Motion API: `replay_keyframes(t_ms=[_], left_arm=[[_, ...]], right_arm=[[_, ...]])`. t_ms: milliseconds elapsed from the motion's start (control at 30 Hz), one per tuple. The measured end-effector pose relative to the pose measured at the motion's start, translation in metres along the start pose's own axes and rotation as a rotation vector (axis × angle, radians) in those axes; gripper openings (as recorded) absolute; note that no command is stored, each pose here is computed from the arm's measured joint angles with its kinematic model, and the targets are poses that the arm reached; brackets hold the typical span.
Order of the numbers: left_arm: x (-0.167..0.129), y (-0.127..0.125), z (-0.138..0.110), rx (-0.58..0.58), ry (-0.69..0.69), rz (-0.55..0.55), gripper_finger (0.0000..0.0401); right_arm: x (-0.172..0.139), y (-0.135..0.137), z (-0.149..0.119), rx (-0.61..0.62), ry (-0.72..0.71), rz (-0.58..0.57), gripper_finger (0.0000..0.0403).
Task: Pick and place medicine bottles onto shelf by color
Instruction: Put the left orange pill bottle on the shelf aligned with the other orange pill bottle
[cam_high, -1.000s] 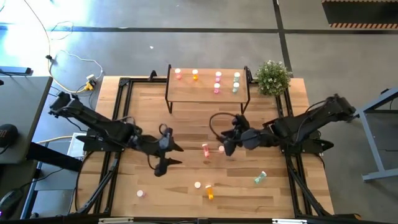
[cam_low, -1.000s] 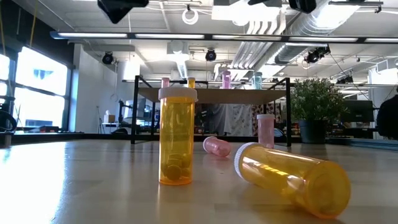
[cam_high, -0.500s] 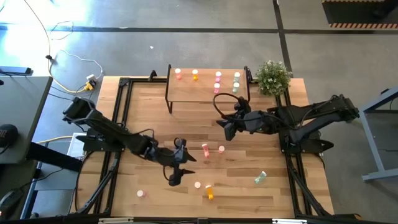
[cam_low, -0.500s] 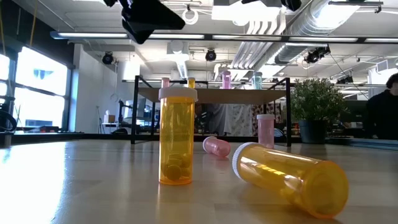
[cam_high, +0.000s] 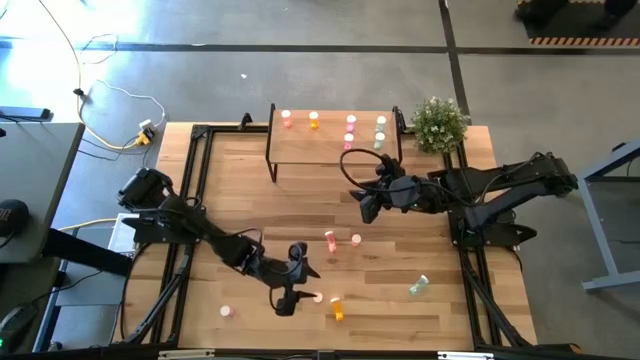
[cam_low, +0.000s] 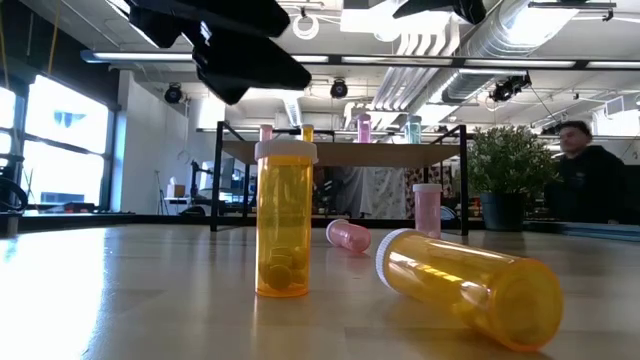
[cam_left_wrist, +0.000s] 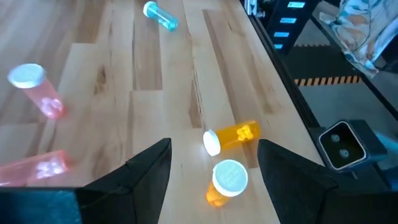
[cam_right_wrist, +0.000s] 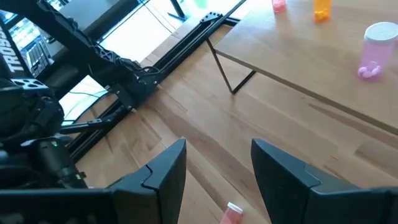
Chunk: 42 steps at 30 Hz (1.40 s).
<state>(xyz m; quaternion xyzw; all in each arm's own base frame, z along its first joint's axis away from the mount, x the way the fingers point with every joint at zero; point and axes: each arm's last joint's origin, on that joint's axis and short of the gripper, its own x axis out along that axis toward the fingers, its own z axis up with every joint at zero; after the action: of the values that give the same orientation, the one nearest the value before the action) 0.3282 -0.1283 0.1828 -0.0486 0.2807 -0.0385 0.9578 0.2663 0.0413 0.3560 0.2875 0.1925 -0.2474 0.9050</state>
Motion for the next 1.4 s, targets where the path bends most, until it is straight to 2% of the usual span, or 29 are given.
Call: replay_keyframes(t_ms=[700, 1167, 1400], left_arm=[[0.033, -0.009, -0.032, 0.021, 0.052, -0.033, 0.0227], [0.037, -0.008, -0.034, 0.039, 0.051, -0.028, 0.0227], [0.048, -0.008, -0.047, 0.009, 0.073, -0.043, 0.0227]], right_arm=[[0.0, -0.002, -0.002, -0.016, 0.012, -0.027, 0.0172], [0.0, -0.003, -0.002, -0.019, 0.002, -0.042, 0.0172], [0.0, -0.003, -0.002, -0.016, -0.002, -0.046, 0.0172]])
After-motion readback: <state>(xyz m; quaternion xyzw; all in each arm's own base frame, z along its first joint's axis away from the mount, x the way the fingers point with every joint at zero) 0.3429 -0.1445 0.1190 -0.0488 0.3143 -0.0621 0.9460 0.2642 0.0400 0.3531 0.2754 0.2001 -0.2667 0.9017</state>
